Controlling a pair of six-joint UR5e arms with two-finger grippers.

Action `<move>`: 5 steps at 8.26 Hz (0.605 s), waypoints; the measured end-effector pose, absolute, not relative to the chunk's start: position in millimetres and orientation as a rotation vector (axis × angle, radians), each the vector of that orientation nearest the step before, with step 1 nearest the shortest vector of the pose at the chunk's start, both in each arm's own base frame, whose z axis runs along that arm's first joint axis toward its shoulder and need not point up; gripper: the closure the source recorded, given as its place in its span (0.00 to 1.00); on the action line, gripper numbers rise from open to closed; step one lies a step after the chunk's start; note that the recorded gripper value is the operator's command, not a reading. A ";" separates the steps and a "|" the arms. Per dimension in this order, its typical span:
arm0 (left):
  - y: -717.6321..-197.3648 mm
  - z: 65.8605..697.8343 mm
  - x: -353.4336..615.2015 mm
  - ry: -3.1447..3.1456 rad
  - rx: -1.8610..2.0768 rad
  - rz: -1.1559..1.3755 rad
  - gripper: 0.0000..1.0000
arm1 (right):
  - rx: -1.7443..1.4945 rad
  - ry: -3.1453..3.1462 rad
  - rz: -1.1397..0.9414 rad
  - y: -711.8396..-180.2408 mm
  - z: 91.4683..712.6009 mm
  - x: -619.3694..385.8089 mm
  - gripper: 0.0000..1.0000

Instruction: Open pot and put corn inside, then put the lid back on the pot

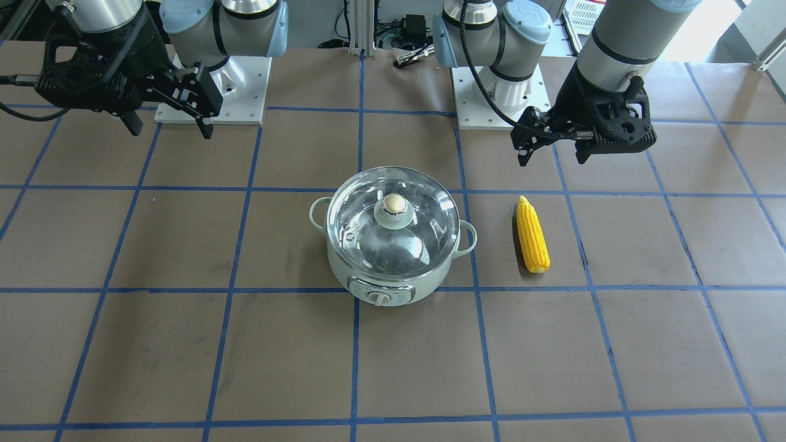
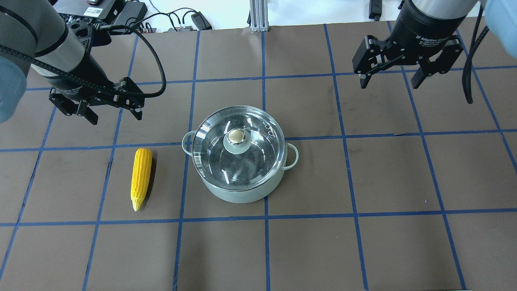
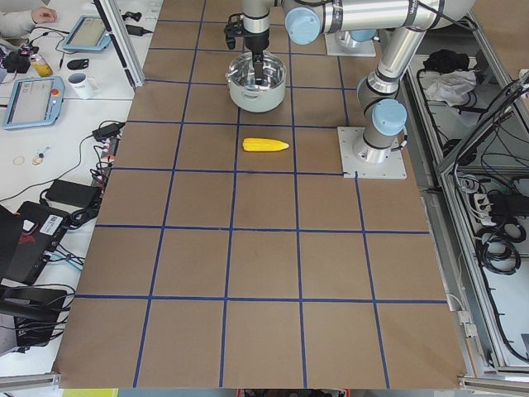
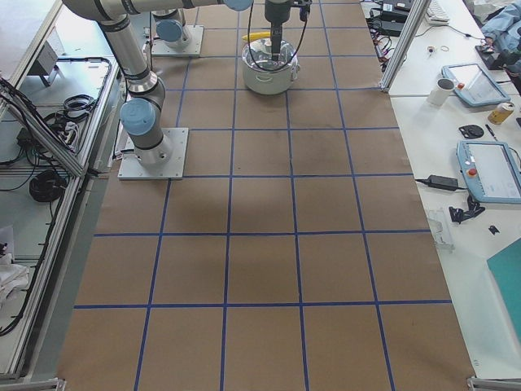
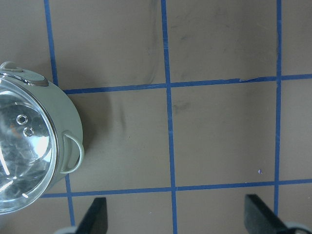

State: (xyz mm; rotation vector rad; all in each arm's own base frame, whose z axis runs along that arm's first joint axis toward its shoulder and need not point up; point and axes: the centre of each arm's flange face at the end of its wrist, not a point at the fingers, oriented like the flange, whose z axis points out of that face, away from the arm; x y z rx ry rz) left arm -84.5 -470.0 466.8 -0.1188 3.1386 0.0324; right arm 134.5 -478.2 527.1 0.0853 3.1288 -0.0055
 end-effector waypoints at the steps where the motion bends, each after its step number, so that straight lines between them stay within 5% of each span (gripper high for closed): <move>1: -470.0 467.3 -84.5 3.139 -0.117 0.030 0.00 | 0.085 3.128 -0.005 -478.2 527.0 134.6 0.00; 5: -471.6 465.6 -83.3 3.140 -0.100 0.034 0.00 | 0.085 3.123 -0.005 -478.1 527.0 135.2 0.00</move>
